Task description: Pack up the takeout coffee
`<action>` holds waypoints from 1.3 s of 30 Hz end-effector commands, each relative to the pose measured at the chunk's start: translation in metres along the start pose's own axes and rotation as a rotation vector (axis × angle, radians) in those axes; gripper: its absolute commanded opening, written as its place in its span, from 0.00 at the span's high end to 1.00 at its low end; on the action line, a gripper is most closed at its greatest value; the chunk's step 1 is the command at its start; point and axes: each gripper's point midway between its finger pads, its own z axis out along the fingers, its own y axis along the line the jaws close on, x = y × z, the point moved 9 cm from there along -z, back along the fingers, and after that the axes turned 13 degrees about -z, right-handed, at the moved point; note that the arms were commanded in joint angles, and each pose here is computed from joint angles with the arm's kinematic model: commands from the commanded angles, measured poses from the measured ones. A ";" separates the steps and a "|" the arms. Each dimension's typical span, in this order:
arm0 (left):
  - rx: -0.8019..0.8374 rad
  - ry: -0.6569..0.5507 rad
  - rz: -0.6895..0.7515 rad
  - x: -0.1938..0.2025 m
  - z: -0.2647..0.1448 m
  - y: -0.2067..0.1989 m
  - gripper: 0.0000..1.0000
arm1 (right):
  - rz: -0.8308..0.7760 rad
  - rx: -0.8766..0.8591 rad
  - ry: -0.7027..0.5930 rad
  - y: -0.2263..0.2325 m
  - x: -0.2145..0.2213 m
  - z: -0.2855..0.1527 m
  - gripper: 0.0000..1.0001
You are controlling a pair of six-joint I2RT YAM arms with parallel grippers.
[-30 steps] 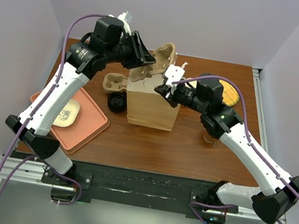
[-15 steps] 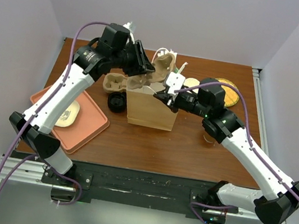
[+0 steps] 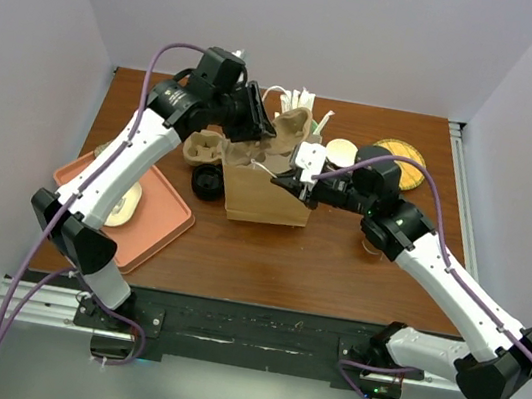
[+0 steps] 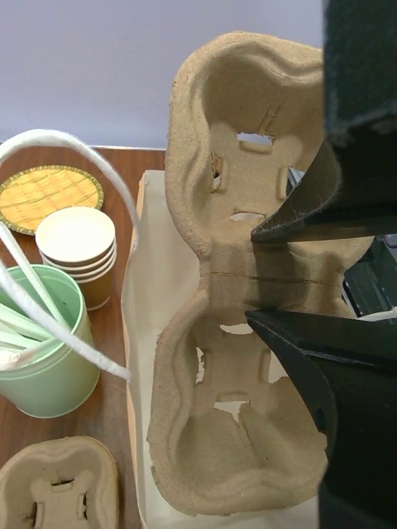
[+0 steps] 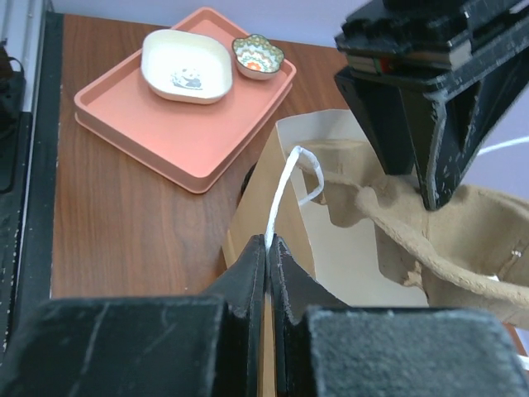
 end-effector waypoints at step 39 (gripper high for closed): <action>-0.175 0.011 0.212 0.022 0.006 -0.002 0.85 | 0.853 0.926 0.454 -0.056 -0.035 -0.062 0.55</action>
